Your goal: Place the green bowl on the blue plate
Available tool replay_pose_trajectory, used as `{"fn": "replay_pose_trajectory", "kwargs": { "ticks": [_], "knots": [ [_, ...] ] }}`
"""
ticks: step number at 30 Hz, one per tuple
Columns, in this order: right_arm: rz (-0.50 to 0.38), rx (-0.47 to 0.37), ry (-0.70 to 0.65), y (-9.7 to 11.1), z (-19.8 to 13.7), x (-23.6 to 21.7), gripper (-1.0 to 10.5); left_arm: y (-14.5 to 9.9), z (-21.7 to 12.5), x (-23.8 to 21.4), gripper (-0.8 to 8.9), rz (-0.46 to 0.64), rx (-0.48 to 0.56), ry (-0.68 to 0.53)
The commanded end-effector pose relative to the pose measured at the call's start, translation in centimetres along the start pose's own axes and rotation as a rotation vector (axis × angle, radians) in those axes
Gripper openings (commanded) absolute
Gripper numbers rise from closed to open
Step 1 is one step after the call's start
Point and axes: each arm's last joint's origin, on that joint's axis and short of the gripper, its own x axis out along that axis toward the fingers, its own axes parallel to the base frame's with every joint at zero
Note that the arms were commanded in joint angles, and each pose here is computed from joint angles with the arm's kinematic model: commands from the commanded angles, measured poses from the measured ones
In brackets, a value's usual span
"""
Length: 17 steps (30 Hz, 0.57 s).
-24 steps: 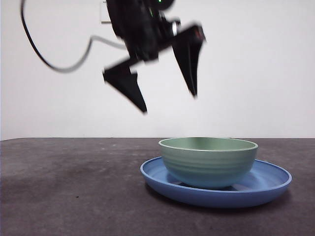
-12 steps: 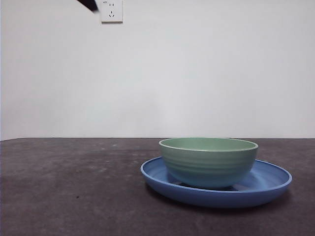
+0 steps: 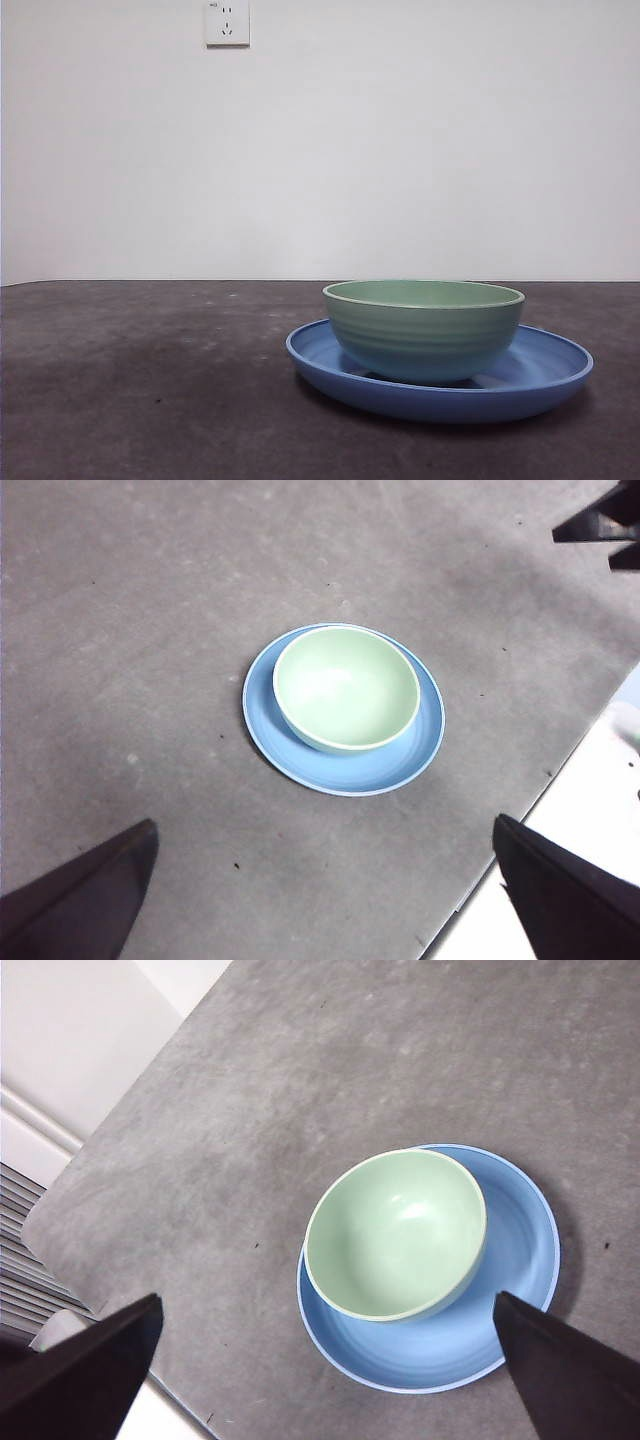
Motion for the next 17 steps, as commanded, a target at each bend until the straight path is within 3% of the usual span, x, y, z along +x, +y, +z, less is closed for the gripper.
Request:
{"fn": "replay_pose_trajectory", "kwargs": {
  "ticks": [1,8,14,17],
  "knots": [
    [0.007,-0.020,-0.014,0.3,0.4,-0.2,6.3,-0.1,-2.1,-0.1,6.57,-0.006,-0.045,-0.022],
    [0.007,-0.019,-0.014,0.3,0.4,-0.2,6.3,-0.3,-6.0,-1.3,6.57,-0.009,-0.083,-0.066],
    [0.008,-0.016,-0.013,0.3,0.4,-0.2,6.3,-0.4,-6.4,-2.2,6.57,-0.011,-0.074,-0.106],
    [0.008,0.027,-0.010,0.3,0.4,-0.2,6.3,-0.4,-6.5,-2.2,6.57,-0.010,-0.074,-0.104]
  ]
}}
